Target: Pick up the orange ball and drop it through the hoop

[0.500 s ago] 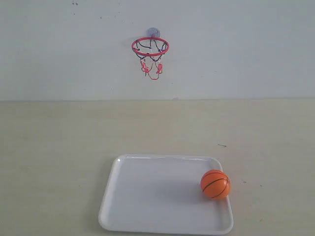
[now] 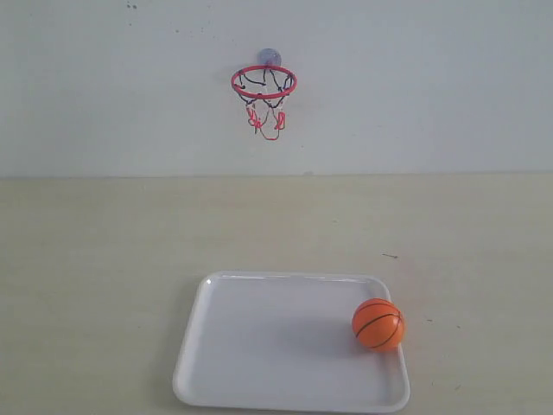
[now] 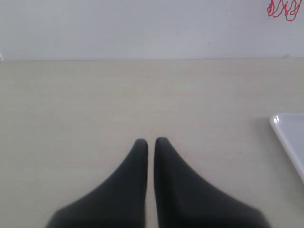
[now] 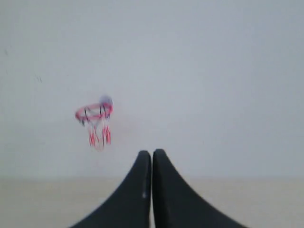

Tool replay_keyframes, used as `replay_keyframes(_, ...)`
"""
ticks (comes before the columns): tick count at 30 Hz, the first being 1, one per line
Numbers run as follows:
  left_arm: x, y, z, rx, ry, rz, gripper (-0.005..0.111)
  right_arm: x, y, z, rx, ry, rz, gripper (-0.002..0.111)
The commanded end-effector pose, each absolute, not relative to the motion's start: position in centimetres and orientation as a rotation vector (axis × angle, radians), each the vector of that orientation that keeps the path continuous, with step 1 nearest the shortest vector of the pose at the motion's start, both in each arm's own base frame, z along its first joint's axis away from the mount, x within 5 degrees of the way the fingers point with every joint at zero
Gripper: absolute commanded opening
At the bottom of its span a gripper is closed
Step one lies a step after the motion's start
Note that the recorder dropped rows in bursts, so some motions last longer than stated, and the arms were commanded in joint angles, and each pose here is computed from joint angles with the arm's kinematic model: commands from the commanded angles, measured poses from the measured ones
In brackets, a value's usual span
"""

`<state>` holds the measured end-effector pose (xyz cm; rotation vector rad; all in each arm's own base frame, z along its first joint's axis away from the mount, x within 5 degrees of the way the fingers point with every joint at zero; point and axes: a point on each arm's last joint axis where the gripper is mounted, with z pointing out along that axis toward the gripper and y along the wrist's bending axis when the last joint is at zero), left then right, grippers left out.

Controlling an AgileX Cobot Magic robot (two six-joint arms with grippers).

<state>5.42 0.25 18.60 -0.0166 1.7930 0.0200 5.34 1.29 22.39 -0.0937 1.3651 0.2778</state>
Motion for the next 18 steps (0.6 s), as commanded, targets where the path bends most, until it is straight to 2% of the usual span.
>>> replay_keyframes(1, 5.4, 0.2, 18.5, -0.016, 1.794, 0.003, 0.004, 3.4, 0.9, 26.3, -0.101, 0.877, 0.25, 0.0)
replay_keyframes(5, 5.4, 0.2, 18.5, -0.016, 1.794, 0.003, 0.004, 3.1, 0.3, 28.9, -0.012, 0.917, 0.287, 0.0)
replay_keyframes(11, 5.4, 0.2, 18.5, -0.016, 1.794, 0.003, 0.004, 5.7, 1.4, 33.0, -0.152, 1.351, 0.211, 0.0)
replay_keyframes(18, 5.4, 0.2, 18.5, -0.016, 1.794, 0.003, 0.004, 12.2, 3.7, 32.8, -0.231, 2.101, 0.265, 0.0)
